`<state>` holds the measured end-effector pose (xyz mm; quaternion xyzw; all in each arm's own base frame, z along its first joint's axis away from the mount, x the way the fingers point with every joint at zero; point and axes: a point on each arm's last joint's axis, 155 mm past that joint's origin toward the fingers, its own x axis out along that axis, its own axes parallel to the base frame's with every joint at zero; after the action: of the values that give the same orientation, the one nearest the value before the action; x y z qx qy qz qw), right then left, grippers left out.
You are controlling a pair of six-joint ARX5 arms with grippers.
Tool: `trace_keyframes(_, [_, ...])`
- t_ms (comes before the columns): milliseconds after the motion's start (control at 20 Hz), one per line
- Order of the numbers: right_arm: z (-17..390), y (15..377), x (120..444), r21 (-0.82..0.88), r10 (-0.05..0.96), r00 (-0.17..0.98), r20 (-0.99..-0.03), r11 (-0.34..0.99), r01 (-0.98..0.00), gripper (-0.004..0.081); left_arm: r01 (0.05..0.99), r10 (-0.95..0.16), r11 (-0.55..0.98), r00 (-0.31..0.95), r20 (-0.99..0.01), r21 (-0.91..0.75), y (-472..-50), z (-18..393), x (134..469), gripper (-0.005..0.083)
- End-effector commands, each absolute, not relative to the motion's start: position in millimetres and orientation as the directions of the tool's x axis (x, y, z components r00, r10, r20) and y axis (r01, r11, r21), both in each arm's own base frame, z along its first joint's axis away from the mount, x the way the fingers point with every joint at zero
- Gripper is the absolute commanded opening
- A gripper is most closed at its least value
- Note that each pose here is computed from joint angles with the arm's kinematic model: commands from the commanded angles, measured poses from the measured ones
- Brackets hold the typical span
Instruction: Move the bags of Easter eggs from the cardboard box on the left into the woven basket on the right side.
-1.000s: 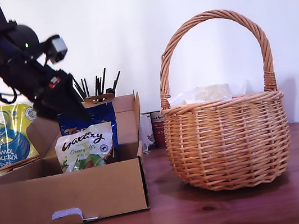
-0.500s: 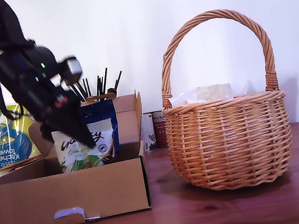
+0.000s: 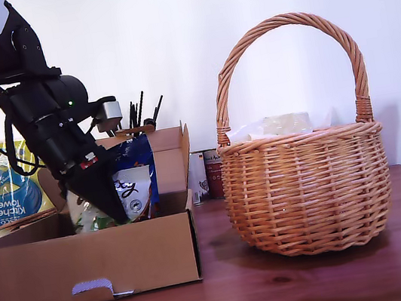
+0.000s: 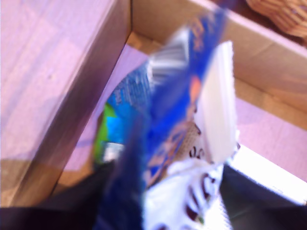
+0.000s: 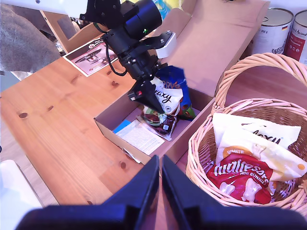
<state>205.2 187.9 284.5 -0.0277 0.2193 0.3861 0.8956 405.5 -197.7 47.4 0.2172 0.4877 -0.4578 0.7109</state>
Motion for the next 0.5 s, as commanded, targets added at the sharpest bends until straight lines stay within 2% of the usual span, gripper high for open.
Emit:
trace_keyframes(0, [283, 189, 204, 0.12, 0.685, 0.6, -0.412, 0.694, -0.71, -0.0012, 0.856, -0.424, 0.485, 0.049, -0.904, -0.181, -196, 30, 395, 0.0078])
trace_keyframes(200, [283, 189, 204, 0.12, 0.685, 0.6, -0.413, 0.694, -0.71, -0.0012, 0.859, -0.429, 0.483, 0.064, -0.901, -0.169, -196, 43, 394, 0.008])
trace_keyframes(450, [283, 189, 204, 0.12, 0.685, 0.6, -0.413, 0.694, -0.71, -0.0012, 0.873, -0.46, 0.479, 0.165, -0.873, -0.088, -197, 96, 396, 0.008])
